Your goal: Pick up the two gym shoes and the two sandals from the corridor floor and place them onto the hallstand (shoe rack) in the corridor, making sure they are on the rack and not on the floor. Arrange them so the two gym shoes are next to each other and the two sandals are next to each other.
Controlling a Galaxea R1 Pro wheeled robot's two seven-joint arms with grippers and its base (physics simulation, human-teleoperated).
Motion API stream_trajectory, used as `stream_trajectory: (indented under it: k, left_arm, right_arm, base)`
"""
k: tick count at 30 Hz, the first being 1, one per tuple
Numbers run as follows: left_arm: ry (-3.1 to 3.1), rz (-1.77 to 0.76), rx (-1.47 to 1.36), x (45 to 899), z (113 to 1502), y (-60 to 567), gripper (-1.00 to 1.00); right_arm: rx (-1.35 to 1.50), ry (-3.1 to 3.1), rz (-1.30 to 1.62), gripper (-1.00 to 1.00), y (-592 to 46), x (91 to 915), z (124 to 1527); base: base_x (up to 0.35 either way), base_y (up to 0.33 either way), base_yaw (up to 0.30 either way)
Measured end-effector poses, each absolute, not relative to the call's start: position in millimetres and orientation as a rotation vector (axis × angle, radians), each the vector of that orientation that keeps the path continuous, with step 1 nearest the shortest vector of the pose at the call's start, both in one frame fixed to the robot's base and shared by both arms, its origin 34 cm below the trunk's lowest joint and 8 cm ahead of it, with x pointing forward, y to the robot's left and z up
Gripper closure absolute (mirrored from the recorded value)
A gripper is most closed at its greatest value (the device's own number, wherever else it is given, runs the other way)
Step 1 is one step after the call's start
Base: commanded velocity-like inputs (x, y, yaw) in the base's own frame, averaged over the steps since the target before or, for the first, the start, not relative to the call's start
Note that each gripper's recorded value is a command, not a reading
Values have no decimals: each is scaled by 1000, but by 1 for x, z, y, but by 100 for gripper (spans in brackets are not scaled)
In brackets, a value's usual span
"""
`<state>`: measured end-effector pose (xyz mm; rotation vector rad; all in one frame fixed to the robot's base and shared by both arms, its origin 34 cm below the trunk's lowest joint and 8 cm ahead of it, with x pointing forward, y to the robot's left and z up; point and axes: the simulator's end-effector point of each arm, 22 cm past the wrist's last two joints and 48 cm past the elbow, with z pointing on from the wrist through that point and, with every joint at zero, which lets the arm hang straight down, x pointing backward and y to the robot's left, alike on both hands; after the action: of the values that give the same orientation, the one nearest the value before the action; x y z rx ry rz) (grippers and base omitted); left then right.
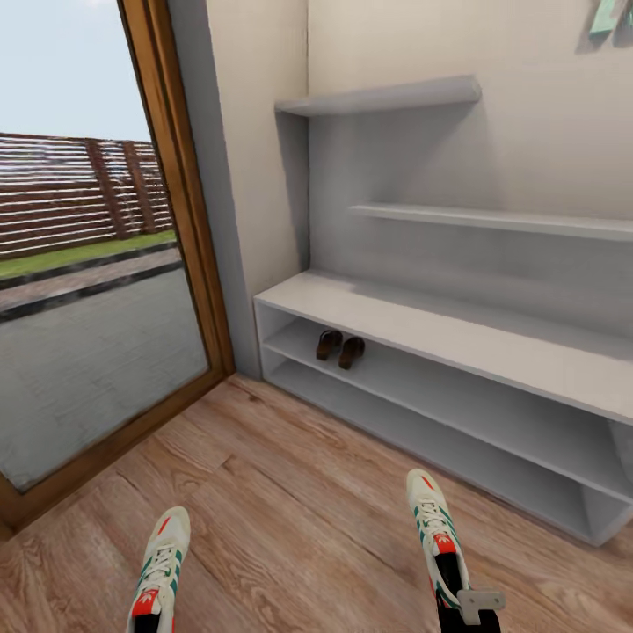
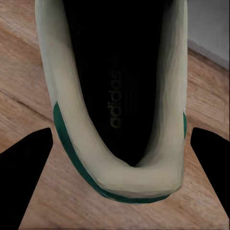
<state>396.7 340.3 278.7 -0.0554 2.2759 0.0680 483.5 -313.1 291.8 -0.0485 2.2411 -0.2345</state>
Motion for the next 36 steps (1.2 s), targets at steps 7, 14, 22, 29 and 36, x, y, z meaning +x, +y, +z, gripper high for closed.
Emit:
stream_trajectory:
  k: [7, 14, 22, 29, 36]
  left_arm:
    - [2276, 68, -55, 397, 279, 340, 100]
    - [2276, 68, -55, 397, 279, 340, 100]
    - [2276, 68, -55, 397, 279, 340, 100]
    - [2276, 68, -55, 397, 279, 340, 100]
    - [2276, 68, -56, 397, 279, 340, 100]
  right_arm:
    - [-49, 2241, -234, 100, -313, 483, 292]
    - [-49, 2241, -233, 100, -312, 483, 292]
    - [-49, 2241, -233, 100, -312, 483, 292]
    - [-48, 2241, -233, 100, -312, 483, 292]
    - [-49, 2241, -233, 100, -312, 483, 292]
  base:
    - [0, 1, -269]
    - [0, 0, -269]
    - [0, 0, -269]
    - [0, 0, -269]
    - [0, 0, -269]
